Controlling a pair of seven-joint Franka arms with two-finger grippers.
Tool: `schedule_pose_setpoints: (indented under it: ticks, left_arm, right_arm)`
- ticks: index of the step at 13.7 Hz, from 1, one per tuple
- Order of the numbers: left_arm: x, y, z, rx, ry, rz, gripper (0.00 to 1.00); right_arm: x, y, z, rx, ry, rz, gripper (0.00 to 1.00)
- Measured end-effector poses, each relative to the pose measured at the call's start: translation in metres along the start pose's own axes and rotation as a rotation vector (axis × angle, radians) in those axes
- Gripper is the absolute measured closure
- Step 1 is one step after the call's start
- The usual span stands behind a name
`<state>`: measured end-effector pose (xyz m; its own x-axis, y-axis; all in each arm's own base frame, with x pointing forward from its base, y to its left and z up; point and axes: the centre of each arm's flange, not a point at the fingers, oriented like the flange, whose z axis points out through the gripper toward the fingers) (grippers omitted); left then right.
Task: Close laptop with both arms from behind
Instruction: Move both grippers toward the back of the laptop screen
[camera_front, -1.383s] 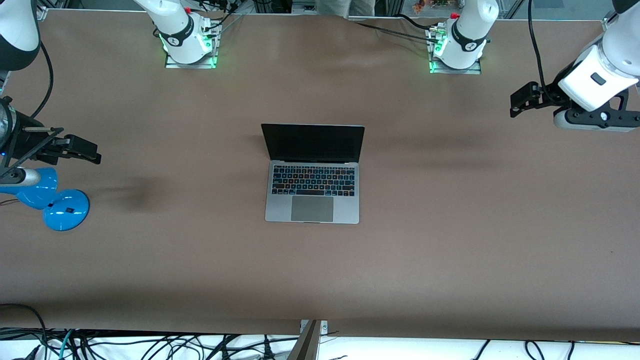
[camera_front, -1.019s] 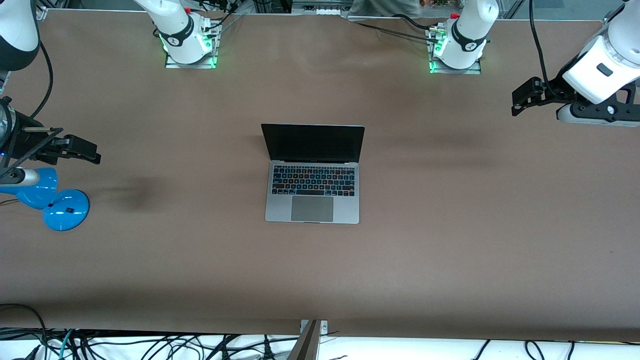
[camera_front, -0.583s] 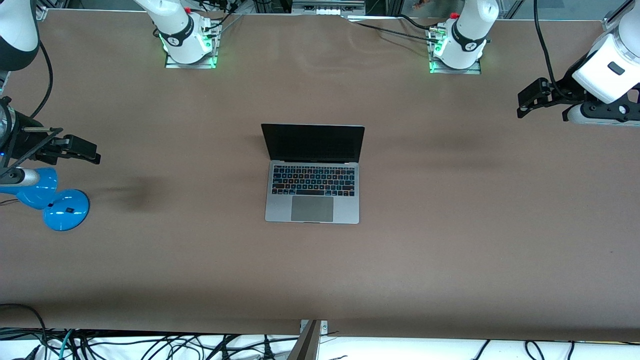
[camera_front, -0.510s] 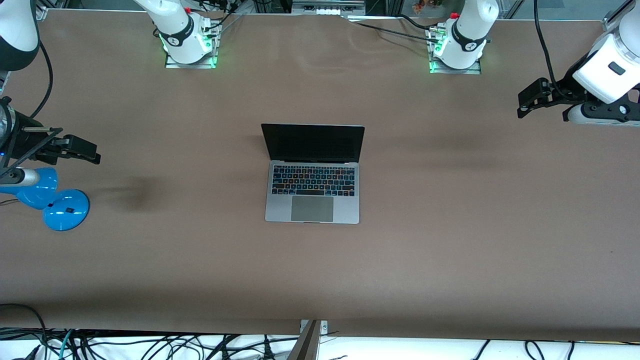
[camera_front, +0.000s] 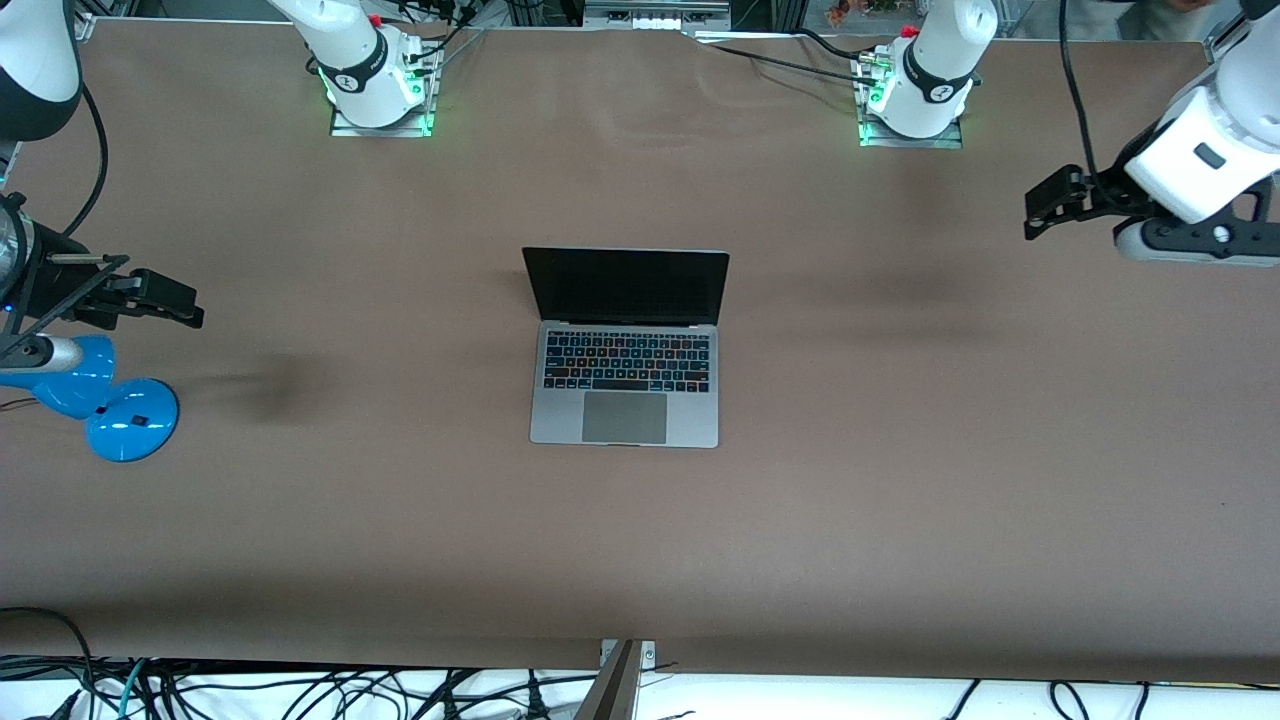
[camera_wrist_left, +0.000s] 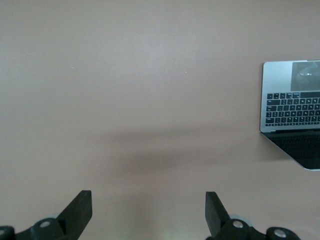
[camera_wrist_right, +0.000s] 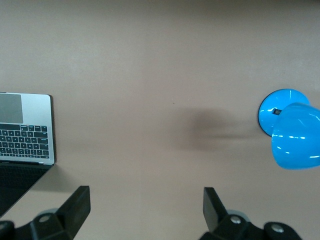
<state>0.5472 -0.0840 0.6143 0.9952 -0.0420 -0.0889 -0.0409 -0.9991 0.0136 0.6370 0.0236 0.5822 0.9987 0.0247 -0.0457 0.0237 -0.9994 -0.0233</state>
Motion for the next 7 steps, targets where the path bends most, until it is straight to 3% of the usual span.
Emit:
schedule_pose_setpoints:
  ticks: [7]
  left_arm:
    - [-0.019,0.104,0.009,-0.015,-0.023,-0.060,0.00]
  right_arm:
    - [-0.002,-0.049,0.001,0.003,0.001,-0.078,0.00]
